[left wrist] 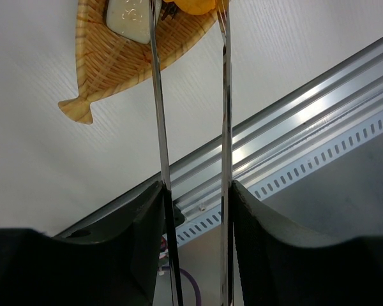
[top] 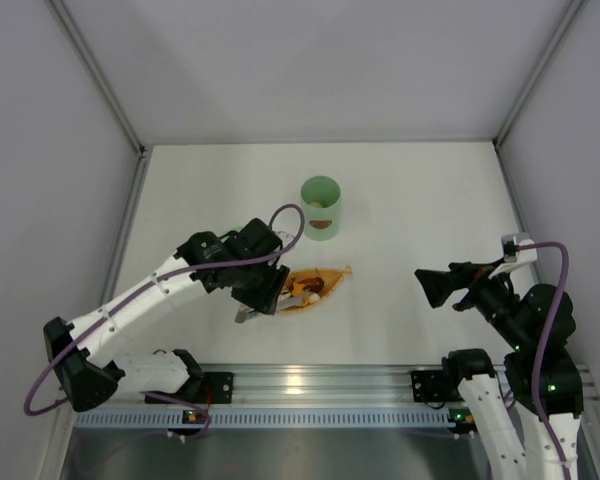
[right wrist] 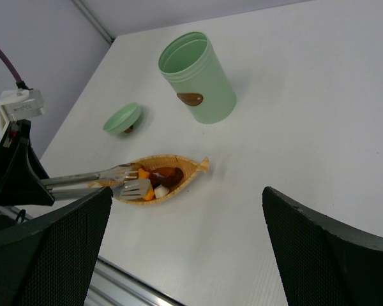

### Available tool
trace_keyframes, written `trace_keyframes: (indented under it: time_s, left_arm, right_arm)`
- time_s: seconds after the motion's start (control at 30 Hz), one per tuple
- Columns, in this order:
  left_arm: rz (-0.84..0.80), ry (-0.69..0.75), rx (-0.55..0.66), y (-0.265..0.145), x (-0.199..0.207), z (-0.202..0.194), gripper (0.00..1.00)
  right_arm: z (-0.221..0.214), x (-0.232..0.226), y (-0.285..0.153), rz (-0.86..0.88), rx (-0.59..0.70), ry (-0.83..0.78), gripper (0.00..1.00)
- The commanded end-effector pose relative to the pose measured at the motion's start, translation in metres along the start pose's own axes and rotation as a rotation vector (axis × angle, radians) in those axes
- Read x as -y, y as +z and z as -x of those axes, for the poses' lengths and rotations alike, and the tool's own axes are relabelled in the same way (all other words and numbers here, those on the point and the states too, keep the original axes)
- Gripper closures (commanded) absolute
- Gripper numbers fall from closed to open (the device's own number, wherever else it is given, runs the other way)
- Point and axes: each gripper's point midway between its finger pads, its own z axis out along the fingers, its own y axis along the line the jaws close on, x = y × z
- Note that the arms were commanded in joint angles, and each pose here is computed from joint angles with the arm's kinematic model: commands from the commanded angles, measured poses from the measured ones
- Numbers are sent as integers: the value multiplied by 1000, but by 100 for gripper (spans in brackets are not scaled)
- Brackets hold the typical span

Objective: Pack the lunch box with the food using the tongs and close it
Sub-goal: Pick up the fake food from the plate.

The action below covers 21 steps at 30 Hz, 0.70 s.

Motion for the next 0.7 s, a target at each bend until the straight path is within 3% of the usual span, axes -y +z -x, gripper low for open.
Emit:
trace_keyframes:
  time_s: [0.0,0.23,0.4,0.47,0.67]
  left_arm:
    - [-16,7,-7,6,3,0,52]
    - [10,10,-12,10,0,3,45]
    - [12,11,-12,11,0,5,46]
    - [10,14,-12,11,0,5,49]
    - [17,14,-11,8,-1,5,72]
  right_arm:
    - [4,-3,-5,2,12,-15,1]
    - [7,-5,-5,7,11,-17,1]
    - [7,-5,-5,8,9,-19,1]
    - [7,-5,-5,9,9,-18,0]
    - [8,-5,-4,9,12,-19,1]
